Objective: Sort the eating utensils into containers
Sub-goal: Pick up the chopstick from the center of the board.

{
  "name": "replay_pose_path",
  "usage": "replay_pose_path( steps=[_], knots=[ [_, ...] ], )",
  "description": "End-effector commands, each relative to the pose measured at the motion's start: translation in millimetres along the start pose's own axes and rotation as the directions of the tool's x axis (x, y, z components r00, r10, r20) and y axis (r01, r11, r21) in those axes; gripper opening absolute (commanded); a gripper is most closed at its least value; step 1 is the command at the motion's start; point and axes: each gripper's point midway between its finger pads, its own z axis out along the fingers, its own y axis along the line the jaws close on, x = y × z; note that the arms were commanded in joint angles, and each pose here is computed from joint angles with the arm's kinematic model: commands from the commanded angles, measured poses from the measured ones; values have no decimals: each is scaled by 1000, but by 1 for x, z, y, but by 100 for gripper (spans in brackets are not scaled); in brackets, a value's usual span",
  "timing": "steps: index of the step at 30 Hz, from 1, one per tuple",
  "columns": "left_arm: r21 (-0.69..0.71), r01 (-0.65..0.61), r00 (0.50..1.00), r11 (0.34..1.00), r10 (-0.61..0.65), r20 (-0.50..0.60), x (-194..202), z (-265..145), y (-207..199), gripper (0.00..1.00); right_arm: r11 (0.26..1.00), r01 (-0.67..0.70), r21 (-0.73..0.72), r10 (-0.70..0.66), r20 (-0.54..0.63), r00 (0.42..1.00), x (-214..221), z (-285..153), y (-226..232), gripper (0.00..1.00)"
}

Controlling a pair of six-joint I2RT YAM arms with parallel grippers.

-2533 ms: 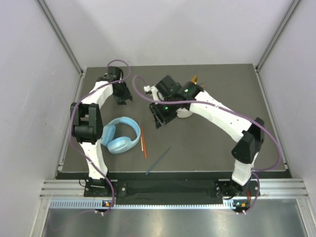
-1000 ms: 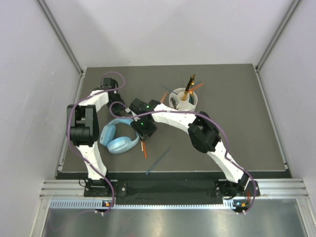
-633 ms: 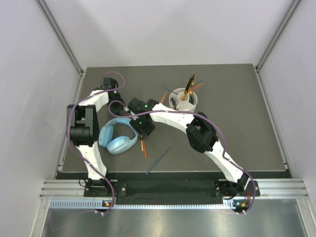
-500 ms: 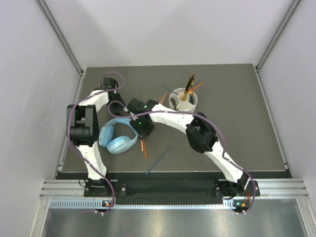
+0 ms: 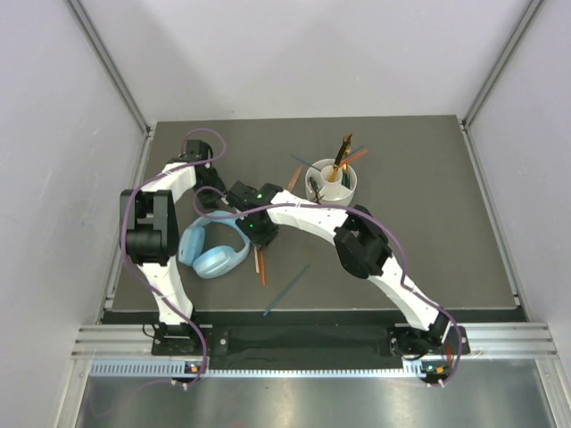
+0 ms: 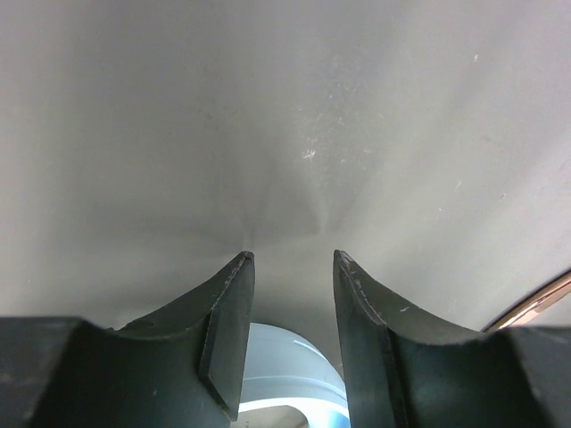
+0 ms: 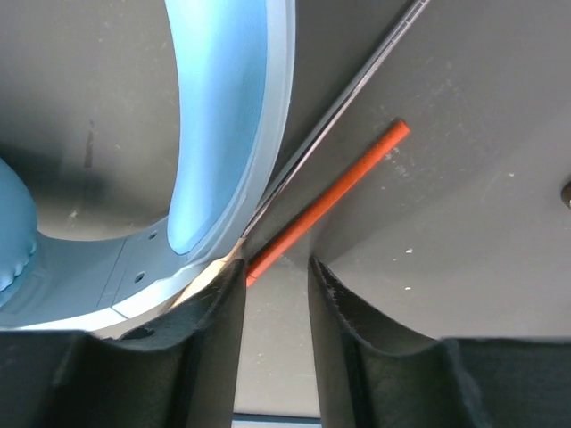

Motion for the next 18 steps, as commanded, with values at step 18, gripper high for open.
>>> replay_pose_path(
  steps=[18],
  knots=[
    [63, -12, 997, 998, 7, 73, -13, -25, -11, 45, 983, -18, 182, 48, -162, 986, 64, 12, -46, 0]
  ],
)
